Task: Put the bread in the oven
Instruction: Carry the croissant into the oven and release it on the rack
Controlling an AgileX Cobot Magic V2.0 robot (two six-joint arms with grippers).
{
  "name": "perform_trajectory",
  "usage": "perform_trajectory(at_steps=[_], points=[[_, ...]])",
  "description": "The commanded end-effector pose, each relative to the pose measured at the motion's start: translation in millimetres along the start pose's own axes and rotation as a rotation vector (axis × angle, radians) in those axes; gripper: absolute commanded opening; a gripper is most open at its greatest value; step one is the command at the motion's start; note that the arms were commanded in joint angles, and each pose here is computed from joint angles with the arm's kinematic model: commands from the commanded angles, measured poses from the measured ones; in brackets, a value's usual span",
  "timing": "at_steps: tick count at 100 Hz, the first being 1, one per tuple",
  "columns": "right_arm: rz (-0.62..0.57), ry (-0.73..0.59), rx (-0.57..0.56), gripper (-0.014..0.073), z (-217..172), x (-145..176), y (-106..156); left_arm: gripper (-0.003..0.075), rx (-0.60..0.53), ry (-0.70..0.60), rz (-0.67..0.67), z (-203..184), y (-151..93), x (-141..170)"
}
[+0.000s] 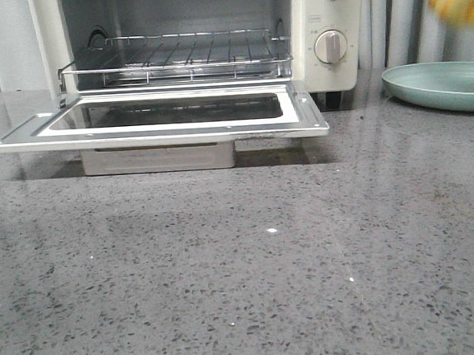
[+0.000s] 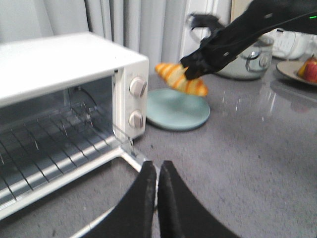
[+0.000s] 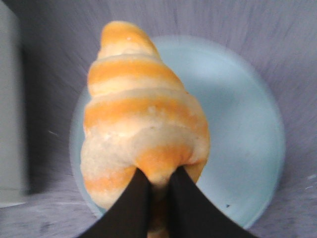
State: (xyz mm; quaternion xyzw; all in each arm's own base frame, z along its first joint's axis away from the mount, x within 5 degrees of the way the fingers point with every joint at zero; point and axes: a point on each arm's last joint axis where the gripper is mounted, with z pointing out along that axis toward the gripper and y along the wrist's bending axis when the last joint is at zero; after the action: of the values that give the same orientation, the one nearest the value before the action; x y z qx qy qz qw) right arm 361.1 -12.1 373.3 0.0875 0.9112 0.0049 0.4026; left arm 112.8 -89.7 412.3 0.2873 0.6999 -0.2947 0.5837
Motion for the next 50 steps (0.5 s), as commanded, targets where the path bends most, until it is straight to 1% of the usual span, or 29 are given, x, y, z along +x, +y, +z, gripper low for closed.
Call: perform_trajectory(at_steps=[1, 10, 20, 25, 32, 35, 40, 45, 50], points=[[-0.06, -0.272, -0.079, -0.0062, -101, -19, 13, -0.0022, -0.049, -0.139, -0.014, -15, -3, -18], [-0.075, -0.427, -0.236, -0.0062, -158, -15, 36, -0.0022, -0.082, -0.191, -0.006, -22, -3, -23], [-0.194, -0.6, -0.434, -0.0061, -200, -10, 71, -0.0022, -0.096, -0.21, -0.005, -24, -2, -24], [-0.252, -0.632, -0.529, -0.0061, -211, -3, 93, -0.0022, -0.096, -0.209, -0.005, -24, -2, -24], [-0.309, -0.609, -0.618, -0.0061, -212, 7, 119, -0.0022, -0.096, -0.209, -0.005, -24, -2, -24], [-0.337, -0.585, -0.639, -0.0061, -208, 12, 130, -0.0022, -0.096, -0.209, -0.005, -24, -2, -24], [-0.403, -0.537, -0.652, -0.0061, -196, 19, 148, -0.0022, -0.096, -0.209, -0.005, -24, -2, -24], [-0.475, -0.477, -0.647, -0.0061, -175, 27, 167, -0.0022, -0.093, -0.206, -0.005, -24, -3, -24], [-0.511, -0.42, -0.645, -0.0061, -154, 33, 183, -0.0022, -0.089, -0.208, -0.009, -24, -3, -24]])
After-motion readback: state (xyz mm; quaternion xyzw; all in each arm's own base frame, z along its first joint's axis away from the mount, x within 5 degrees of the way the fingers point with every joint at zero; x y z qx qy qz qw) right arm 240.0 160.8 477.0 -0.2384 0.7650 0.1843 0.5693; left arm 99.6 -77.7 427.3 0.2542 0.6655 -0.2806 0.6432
